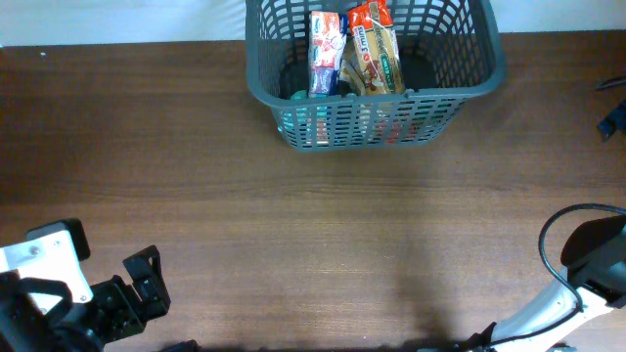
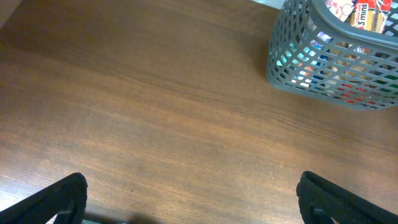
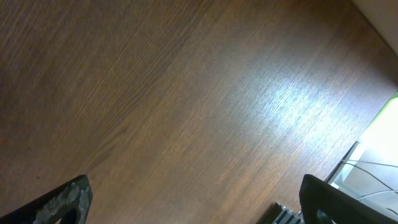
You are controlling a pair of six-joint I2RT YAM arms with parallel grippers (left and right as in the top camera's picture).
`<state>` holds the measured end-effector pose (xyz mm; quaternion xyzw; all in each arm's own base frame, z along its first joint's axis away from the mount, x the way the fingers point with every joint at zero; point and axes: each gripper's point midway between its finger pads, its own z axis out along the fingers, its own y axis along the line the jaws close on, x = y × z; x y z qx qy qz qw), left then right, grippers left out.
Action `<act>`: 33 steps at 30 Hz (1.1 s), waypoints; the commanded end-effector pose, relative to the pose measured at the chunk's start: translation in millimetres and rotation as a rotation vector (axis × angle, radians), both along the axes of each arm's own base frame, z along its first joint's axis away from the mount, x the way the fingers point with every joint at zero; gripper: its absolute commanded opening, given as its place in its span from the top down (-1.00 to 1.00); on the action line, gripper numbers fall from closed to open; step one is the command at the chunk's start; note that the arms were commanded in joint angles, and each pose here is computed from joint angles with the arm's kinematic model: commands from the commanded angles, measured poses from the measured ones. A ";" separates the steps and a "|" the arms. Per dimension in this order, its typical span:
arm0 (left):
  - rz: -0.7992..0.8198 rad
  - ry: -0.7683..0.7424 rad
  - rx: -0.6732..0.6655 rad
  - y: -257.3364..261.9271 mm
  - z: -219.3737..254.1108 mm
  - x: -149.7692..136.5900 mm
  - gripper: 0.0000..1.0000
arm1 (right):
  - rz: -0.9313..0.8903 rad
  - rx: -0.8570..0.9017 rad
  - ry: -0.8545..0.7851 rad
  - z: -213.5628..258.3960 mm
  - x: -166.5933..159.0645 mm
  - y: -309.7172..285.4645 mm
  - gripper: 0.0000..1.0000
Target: Pack container
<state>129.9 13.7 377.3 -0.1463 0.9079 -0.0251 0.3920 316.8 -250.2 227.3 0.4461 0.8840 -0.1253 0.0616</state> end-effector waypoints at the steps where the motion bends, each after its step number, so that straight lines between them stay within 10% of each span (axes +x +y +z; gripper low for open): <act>1: -0.017 0.006 0.002 -1.3 -2.1 1.0 -0.99 | -0.012 0.003 -0.002 -1.6 0.3 -0.1 -0.98; 9: -0.077 0.001 0.061 -1.3 -6.2 4.0 -0.99 | -0.012 0.003 -0.002 -1.6 0.3 -0.1 -0.98; 18: -0.382 -0.437 0.288 -42.3 -4.6 -1.6 -0.99 | -0.012 0.003 -0.002 -1.6 0.3 -0.1 -0.98; 33: -0.692 -0.797 0.301 -87.0 -58.7 49.4 -0.99 | -0.012 0.003 -0.002 -1.6 0.3 -0.1 -0.98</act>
